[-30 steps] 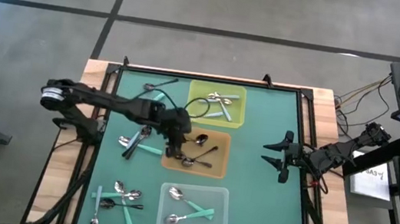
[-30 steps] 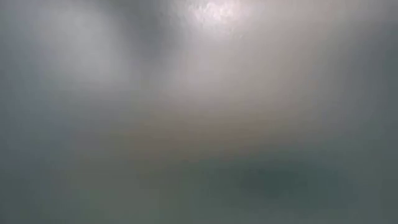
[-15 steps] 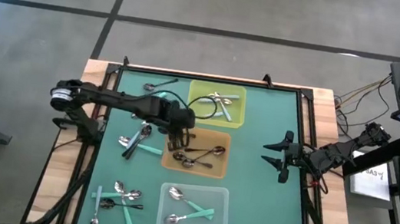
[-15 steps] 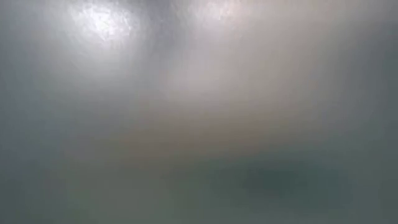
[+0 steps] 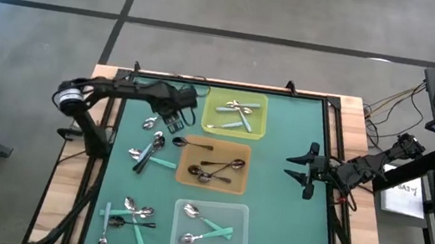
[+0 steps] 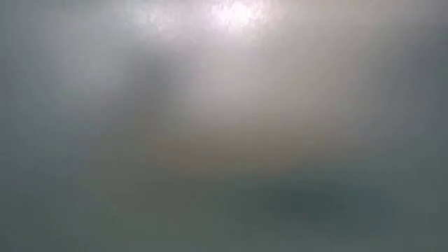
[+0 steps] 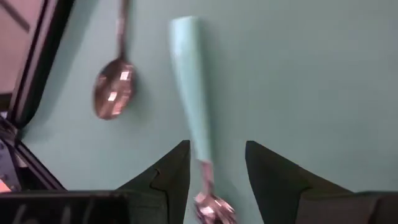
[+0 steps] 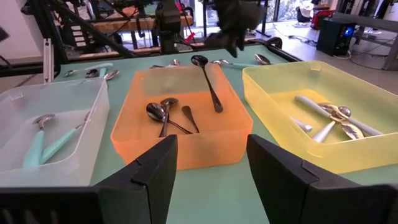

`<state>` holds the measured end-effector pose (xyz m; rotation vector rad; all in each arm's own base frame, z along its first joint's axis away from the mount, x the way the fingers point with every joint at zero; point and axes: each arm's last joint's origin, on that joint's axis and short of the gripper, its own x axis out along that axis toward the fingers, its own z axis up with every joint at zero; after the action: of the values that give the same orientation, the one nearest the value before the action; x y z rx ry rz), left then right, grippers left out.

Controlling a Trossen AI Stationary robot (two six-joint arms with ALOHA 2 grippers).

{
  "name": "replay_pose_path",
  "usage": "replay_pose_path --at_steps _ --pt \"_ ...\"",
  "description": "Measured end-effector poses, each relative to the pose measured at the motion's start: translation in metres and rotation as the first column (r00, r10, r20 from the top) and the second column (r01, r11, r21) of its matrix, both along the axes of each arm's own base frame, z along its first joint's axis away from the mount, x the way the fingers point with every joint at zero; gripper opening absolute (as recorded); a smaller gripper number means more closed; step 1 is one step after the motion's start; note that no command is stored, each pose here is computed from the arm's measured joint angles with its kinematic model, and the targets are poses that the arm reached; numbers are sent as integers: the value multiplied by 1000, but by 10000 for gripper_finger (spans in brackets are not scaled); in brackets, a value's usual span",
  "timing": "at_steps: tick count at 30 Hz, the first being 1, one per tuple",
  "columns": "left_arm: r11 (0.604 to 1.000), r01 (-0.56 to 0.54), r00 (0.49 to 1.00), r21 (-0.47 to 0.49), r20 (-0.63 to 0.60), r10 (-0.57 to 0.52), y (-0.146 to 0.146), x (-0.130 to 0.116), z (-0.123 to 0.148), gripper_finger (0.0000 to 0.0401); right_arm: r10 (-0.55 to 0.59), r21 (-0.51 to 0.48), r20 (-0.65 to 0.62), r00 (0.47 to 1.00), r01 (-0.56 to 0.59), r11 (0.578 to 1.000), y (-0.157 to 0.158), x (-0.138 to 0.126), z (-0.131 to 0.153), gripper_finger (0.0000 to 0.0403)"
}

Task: Sort silverware by color (type)
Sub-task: Put the green spoon into the transparent bin

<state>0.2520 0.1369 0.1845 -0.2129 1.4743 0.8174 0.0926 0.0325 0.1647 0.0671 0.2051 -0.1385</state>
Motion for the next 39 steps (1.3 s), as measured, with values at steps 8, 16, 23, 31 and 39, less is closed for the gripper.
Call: replay_pose_path --at_steps 8,16,23,31,39 --pt "997 -81 996 -17 20 82 39 -16 -10 137 0 0 0 1000 0 1000 0 0 0 185" --pt "995 -46 997 -92 59 52 50 -9 -31 137 0 0 0 1000 0 1000 0 0 0 185" --pt "990 -49 999 -131 -7 48 56 -5 -55 137 0 0 1 1000 0 1000 0 0 0 185" --pt "982 -42 999 -183 10 44 55 -4 -59 58 0 0 0 1000 0 1000 0 0 0 185" --pt "980 -57 998 -190 3 58 56 -9 -32 38 0 0 0 1000 0 1000 0 0 0 185"
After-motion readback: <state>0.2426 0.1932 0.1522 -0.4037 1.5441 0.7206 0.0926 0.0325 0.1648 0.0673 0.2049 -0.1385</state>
